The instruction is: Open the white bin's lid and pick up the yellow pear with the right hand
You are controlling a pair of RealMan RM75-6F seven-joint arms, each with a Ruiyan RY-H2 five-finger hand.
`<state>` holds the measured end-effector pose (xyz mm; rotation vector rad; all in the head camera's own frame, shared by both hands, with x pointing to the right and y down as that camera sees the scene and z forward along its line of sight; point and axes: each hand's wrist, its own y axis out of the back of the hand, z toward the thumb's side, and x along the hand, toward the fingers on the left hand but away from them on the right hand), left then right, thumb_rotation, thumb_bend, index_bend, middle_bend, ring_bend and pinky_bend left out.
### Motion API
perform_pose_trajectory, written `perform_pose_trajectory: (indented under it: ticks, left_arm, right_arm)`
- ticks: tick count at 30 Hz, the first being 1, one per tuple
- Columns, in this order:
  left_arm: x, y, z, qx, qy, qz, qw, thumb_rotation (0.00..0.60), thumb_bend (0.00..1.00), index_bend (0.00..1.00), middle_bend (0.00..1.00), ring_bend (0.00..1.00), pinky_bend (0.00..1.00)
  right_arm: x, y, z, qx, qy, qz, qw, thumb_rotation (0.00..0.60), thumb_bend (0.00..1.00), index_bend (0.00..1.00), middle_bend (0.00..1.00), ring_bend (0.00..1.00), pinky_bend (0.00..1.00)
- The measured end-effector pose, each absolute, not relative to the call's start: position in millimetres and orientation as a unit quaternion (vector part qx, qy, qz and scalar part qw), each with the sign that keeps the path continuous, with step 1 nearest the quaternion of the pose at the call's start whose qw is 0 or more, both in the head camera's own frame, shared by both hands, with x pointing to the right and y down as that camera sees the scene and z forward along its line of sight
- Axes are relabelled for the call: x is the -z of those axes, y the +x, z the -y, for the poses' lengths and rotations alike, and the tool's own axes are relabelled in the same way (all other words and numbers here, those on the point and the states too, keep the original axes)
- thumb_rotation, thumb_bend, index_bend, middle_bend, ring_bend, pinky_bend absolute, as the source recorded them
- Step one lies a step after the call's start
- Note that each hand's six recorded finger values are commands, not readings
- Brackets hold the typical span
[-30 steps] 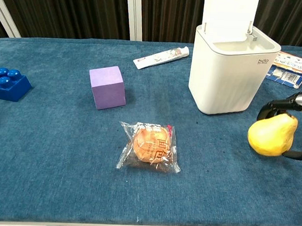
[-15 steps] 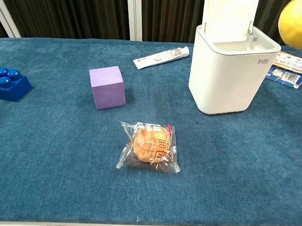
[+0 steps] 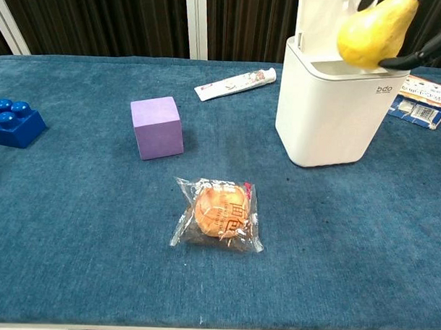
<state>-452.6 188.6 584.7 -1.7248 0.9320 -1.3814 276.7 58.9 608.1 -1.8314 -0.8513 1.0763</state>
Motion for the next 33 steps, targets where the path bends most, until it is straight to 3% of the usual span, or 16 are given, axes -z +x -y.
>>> perform_pose_trajectory:
  ticks: [4,8,12,16,19,26,33]
  left_arm:
    - [-585.3,-451.9,-188.9,0.537,-0.671,-0.36,0.363,0.6,0.1,0.0,0.0,0.0,0.0]
    - [-584.5,-451.7,-189.5,0.536,-0.671,-0.361,0.364,0.6,0.1,0.0,0.0,0.0,0.0]
    - [-582.4,-452.8,-189.9,0.535,-0.669,-0.365,0.365,0.6,0.1,0.0,0.0,0.0,0.0]
    - [-579.5,-453.4,-190.7,0.532,-0.667,-0.369,0.368,0.6,0.1,0.0,0.0,0.0,0.0]
    - [-576.0,-453.7,-191.7,0.529,-0.665,-0.373,0.373,0.6,0.1,0.0,0.0,0.0,0.0]
    - [-572.6,-453.5,-193.7,0.525,-0.662,-0.377,0.379,0.6,0.1,0.0,0.0,0.0,0.0]
    - [-573.9,-452.5,-194.5,0.527,-0.662,-0.374,0.38,0.6,0.1,0.0,0.0,0.0,0.0]
  right_arm:
    - [-611.1,276.7,-62.7,-0.427,-0.744,0.324,0.399,0.6,0.35,0.0,0.08,0.07,0.22]
    - [-604.1,282.0,-69.1,-0.427,-0.744,0.319,0.402,0.6,0.26,0.0,0.01,0.03,0.21]
    - [-591.6,292.5,-80.5,-0.424,-0.734,0.328,0.417,0.6,0.25,0.0,0.0,0.0,0.19]
    - [-577.6,317.3,-107.3,-0.435,-0.71,0.34,0.437,0.6,0.25,0.0,0.0,0.0,0.06]
    - [-568.7,345.9,-138.7,-0.465,-0.675,0.351,0.453,0.6,0.25,0.0,0.0,0.0,0.0]
    - [-563.5,407.4,-233.0,-0.556,-0.601,0.381,0.43,0.6,0.25,0.0,0.0,0.0,0.0]
    - [-562.3,412.2,-244.9,-0.546,-0.603,0.392,0.429,0.6,0.25,0.0,0.0,0.0,0.0]
